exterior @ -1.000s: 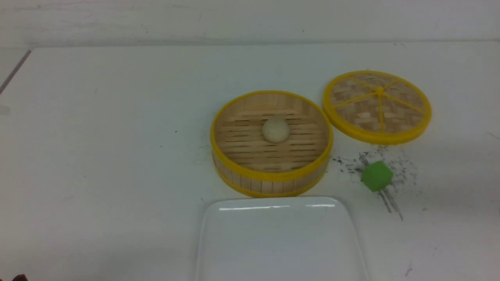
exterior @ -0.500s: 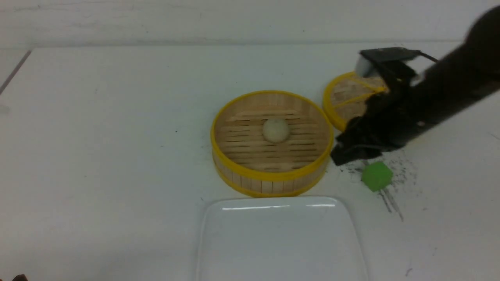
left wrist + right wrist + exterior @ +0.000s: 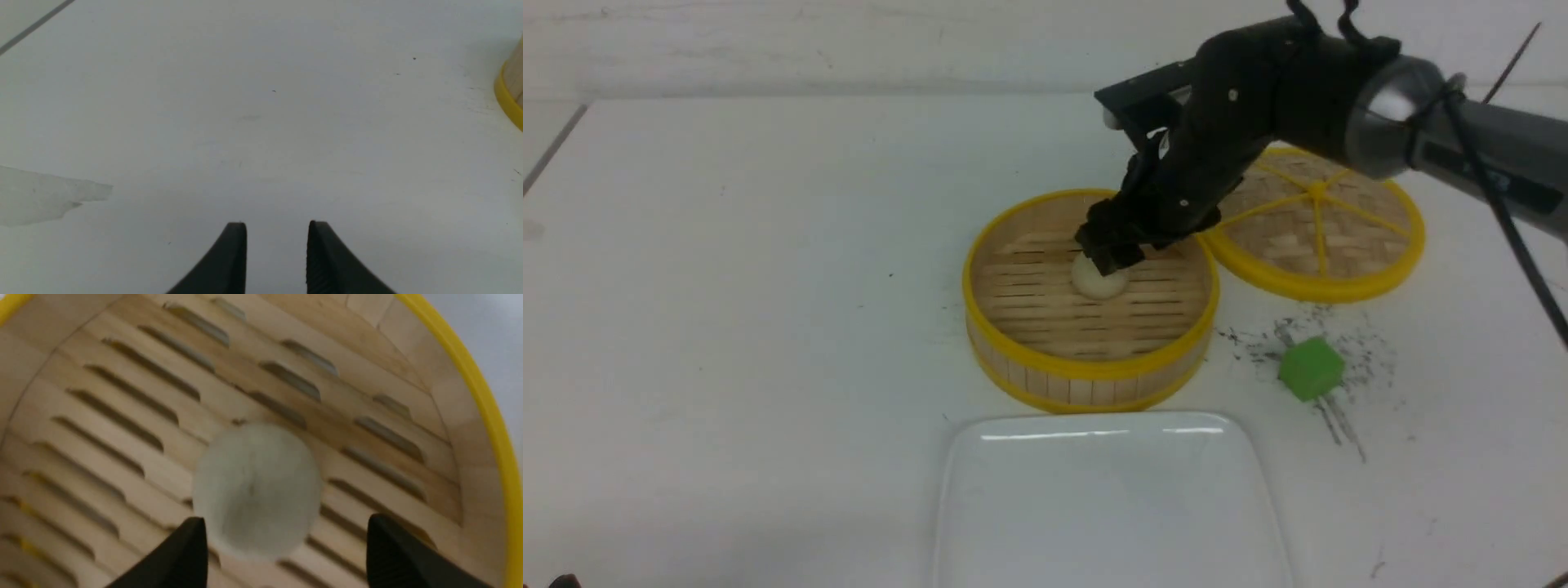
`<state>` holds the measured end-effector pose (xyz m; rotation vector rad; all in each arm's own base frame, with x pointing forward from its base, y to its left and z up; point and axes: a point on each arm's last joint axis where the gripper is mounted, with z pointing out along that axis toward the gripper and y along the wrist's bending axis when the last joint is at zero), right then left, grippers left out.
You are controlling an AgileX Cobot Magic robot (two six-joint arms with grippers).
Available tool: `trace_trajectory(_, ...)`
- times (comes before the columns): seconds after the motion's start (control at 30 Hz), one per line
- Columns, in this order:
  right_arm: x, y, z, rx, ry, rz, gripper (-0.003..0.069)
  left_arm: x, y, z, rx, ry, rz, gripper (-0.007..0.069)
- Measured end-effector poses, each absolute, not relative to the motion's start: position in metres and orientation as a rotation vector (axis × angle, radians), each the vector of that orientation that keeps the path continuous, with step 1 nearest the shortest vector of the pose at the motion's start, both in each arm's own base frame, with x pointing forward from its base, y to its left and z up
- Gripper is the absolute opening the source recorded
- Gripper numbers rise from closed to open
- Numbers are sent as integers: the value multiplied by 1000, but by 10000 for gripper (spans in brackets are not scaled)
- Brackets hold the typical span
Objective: Put the steamed buns into the plate on the white tablecloth.
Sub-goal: 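Reach toward a bun in the bamboo steamer with the right gripper, then move the steamed bun from the bamboo steamer onto the white plate with the right gripper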
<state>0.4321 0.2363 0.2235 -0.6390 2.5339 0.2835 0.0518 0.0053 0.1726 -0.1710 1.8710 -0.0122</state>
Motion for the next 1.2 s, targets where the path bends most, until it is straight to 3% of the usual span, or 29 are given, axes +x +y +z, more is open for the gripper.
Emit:
trace_trajectory(0.1, 438, 240, 210, -628, 2522, 286, 503, 52, 5, 173, -171, 1871, -12, 241)
trace_trajectory(0.2, 443, 242, 195, -617, 2523, 288, 445, 52, 5, 173, -171, 1871, -12, 241)
trace_trajectory(0.27, 443, 243, 193, -611, 2529, 296, 362, 52, 5, 173, -171, 1871, -12, 241)
trace_trajectory(0.37, 442, 243, 199, -607, 2529, 307, 153, 52, 5, 173, -171, 1871, -12, 241)
trace_trajectory(0.4, 441, 243, 200, -607, 2530, 307, 139, 52, 5, 173, -171, 1871, -12, 241)
trace_trajectory(0.43, 438, 242, 208, -608, 2531, 315, 55, 52, 5, 173, -171, 1871, -12, 241)
trace_trajectory(0.47, 434, 240, 219, -608, 2534, 324, 24, 52, 5, 173, -171, 1871, -12, 241)
trace_trajectory(0.5, 434, 240, 221, -609, 2535, 325, 22, 52, 5, 173, -171, 1871, -12, 241)
trace_trajectory(0.73, 372, 212, 331, -679, 2586, 361, 22, 52, 5, 173, -171, 1871, -12, 241)
trace_trajectory(0.77, 345, 201, 365, -690, 2571, 406, 22, 52, 5, 173, -171, 1871, -12, 241)
trace_trajectory(0.9, 302, 189, 390, -710, 2549, 477, 22, 52, 5, 173, -171, 1871, -12, 241)
trace_trajectory(1.03, 259, 191, 362, -791, 2656, 531, 22, 52, 5, 173, -171, 1871, -12, 241)
trace_trajectory(1.2, 221, 207, 269, -773, 2724, 571, 34, 52, 5, 173, -171, 1871, -12, 241)
